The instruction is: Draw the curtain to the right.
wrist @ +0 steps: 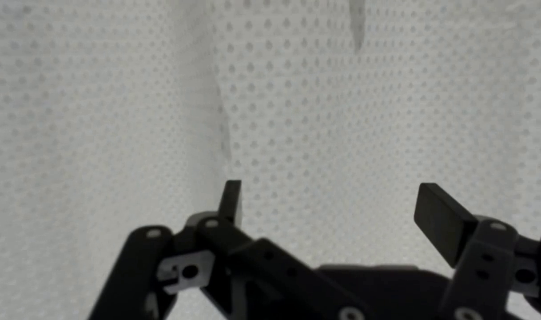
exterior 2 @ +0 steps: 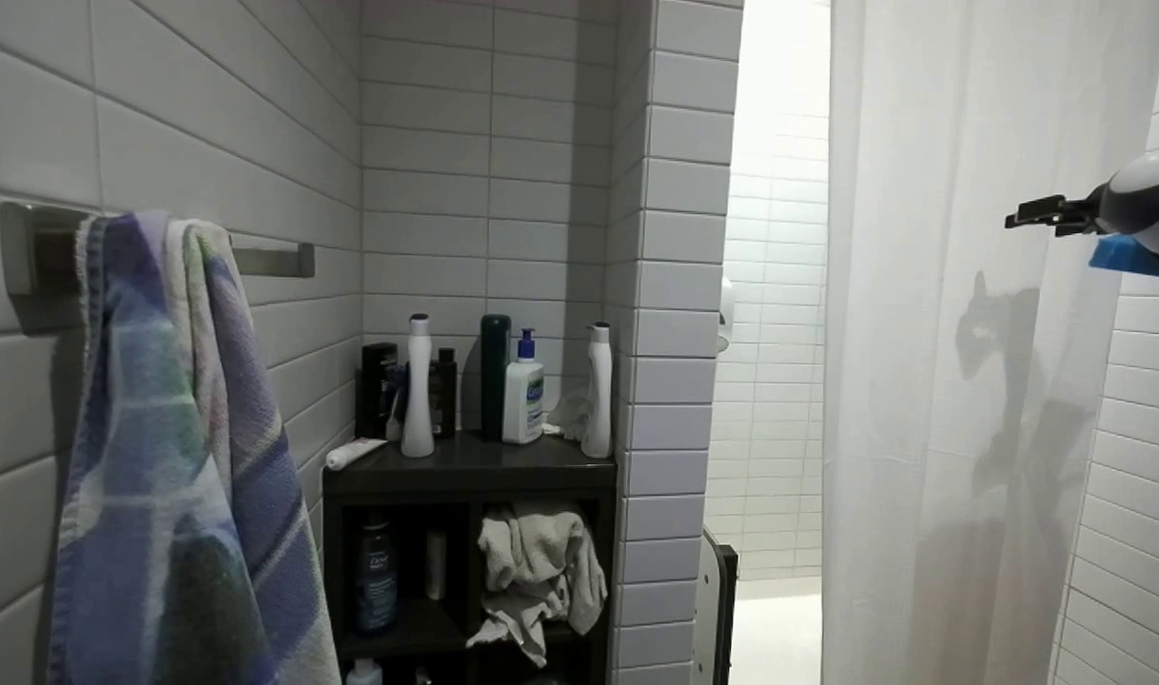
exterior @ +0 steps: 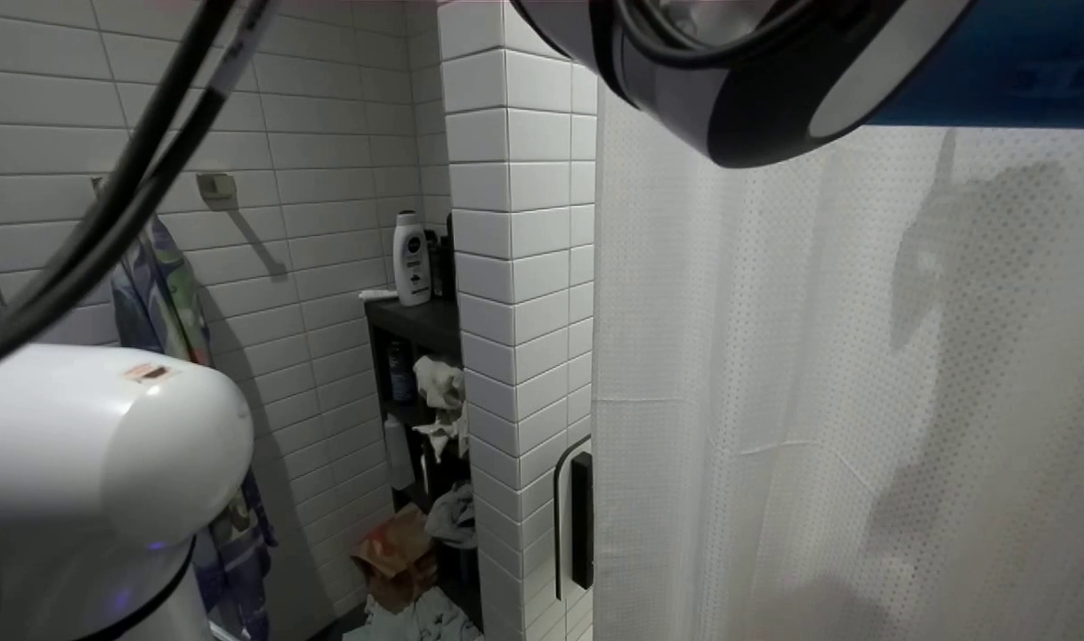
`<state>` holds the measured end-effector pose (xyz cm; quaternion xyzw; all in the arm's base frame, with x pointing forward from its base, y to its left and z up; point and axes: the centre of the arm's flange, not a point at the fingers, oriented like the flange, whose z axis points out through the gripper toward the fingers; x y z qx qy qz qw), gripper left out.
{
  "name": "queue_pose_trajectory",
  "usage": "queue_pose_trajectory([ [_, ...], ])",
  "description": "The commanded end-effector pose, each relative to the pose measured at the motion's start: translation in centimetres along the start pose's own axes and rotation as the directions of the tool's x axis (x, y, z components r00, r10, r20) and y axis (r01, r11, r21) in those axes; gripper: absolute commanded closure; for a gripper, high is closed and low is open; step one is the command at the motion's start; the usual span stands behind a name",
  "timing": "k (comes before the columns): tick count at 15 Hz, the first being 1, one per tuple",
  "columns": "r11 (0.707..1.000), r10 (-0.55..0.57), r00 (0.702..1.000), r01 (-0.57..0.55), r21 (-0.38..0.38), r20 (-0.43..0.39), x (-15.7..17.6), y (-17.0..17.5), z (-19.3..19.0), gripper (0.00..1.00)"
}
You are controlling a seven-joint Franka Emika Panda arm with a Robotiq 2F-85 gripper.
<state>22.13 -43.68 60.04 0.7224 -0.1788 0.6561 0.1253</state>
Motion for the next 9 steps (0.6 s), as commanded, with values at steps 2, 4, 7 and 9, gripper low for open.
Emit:
queue_pose_trajectory([
  [2, 0.998, -0.055, 0.998, 0.056, 0.039, -0.036, -0.9, -1.63, -1.31, 0.0],
  [4, 0.999, -0.044, 0.997, 0.046, 0.025, -0.066, -1.17, -1.8, -1.27, 0.0],
  [7, 0.999, -0.025, 0.999, 0.026, 0.023, -0.043, -1.07, -1.29, -0.65, 0.0],
  [9, 0.999, -0.024, 0.999, 0.025, 0.024, -0.046, -1.09, -1.29, -0.7, 0.0],
])
